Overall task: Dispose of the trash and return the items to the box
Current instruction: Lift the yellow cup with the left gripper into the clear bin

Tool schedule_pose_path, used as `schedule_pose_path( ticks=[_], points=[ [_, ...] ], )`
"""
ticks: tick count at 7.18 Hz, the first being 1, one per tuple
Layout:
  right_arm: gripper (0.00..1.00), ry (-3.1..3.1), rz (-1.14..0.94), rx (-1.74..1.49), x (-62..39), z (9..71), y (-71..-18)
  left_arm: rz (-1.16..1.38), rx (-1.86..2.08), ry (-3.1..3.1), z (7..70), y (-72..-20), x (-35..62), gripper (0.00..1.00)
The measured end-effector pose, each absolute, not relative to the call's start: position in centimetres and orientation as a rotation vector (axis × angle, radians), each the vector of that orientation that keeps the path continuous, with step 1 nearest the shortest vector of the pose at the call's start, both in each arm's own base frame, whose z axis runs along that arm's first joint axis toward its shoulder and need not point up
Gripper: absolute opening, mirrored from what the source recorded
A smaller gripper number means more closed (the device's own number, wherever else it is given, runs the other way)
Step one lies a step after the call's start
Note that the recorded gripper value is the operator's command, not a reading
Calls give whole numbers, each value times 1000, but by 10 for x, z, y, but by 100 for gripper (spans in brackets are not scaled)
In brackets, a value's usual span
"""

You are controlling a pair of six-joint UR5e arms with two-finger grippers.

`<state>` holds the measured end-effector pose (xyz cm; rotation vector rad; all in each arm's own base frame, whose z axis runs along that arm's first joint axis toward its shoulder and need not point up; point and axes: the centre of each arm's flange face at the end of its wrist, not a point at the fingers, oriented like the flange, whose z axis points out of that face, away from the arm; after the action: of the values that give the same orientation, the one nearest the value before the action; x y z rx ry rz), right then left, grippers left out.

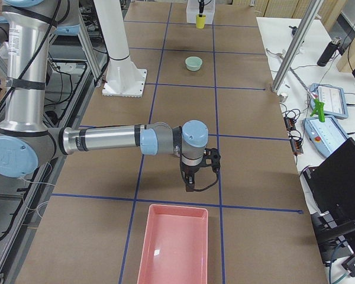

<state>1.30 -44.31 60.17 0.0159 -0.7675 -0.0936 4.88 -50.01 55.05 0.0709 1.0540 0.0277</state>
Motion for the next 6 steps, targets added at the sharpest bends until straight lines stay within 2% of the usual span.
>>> schedule_pose_path(
  ticks=[3, 6],
  points=[
    [100, -795, -59, 37, -35, 581, -454, 163, 181, 866, 651, -510, -94, 0],
    [100, -826, -39, 56, -70, 566, -456, 222, 133, 840, 755, -502, -139, 0]
  ],
)
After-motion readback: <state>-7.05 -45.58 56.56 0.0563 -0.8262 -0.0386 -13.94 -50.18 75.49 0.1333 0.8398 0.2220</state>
